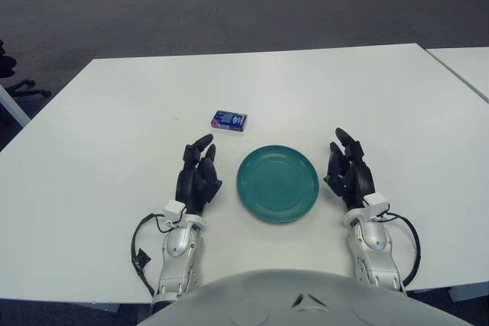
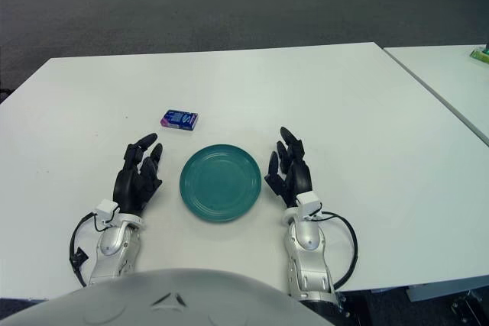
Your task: Put the gum into the plate.
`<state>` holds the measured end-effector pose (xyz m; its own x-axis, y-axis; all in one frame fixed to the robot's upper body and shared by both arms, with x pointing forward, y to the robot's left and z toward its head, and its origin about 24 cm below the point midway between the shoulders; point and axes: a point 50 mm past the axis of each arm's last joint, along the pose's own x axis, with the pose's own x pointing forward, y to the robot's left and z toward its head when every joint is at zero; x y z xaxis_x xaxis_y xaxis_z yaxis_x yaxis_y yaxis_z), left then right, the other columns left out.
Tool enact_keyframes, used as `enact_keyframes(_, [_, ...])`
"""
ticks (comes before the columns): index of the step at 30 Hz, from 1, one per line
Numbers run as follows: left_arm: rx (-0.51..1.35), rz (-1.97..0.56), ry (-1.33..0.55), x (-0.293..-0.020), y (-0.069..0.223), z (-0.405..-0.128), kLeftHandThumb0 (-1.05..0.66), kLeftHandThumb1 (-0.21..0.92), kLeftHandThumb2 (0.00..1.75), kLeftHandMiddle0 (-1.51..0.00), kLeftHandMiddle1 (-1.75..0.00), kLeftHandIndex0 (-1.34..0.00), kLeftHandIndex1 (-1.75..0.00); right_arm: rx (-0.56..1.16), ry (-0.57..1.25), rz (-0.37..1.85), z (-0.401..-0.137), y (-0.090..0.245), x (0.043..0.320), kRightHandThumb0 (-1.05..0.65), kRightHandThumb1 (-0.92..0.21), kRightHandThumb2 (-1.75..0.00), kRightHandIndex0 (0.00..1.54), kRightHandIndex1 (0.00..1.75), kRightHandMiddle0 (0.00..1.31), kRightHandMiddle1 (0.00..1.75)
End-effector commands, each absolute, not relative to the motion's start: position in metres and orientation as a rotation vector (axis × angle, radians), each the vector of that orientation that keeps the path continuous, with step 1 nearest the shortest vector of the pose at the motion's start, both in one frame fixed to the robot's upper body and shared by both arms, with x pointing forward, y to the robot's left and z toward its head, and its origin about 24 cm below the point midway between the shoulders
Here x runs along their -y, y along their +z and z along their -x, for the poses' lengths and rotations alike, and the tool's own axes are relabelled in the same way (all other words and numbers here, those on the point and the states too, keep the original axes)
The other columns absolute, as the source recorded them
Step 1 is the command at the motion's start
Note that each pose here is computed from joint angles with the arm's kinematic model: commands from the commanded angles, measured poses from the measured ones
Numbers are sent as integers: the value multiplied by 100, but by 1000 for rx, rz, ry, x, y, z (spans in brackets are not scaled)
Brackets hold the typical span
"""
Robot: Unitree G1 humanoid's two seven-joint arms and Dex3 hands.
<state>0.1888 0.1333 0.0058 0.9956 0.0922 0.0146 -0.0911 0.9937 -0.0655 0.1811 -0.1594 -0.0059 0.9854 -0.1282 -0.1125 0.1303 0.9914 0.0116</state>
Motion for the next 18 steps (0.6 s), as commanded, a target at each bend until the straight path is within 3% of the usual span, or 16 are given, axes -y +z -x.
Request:
enact_keyframes(1, [155, -13, 93, -127, 38, -216, -79, 92, 78, -38, 0, -4, -99, -325, -148, -26, -163, -39, 160, -67, -92, -93, 19, 0, 0, 43])
enact_keyframes(5, [231, -120, 79, -127, 58, -231, -76, 92, 77, -37, 0, -2, -99, -322, -144, -21, -164, -40, 160, -67, -92, -93, 19, 0, 0, 42])
enact_keyframes(13, [537, -782, -28, -146, 98, -264, -84, 92, 75, -39, -1, 0, -90, -319, -147, -15, -165, -41, 160, -67, -92, -92, 20, 1, 0, 44])
enact_keyframes(18, [559, -1087, -135, -152, 106, -295, -92, 92, 64, -41, -2, 0, -95, -320, -144, -12, -166, -42, 158, -71, -92, -91, 25, 3, 0, 50])
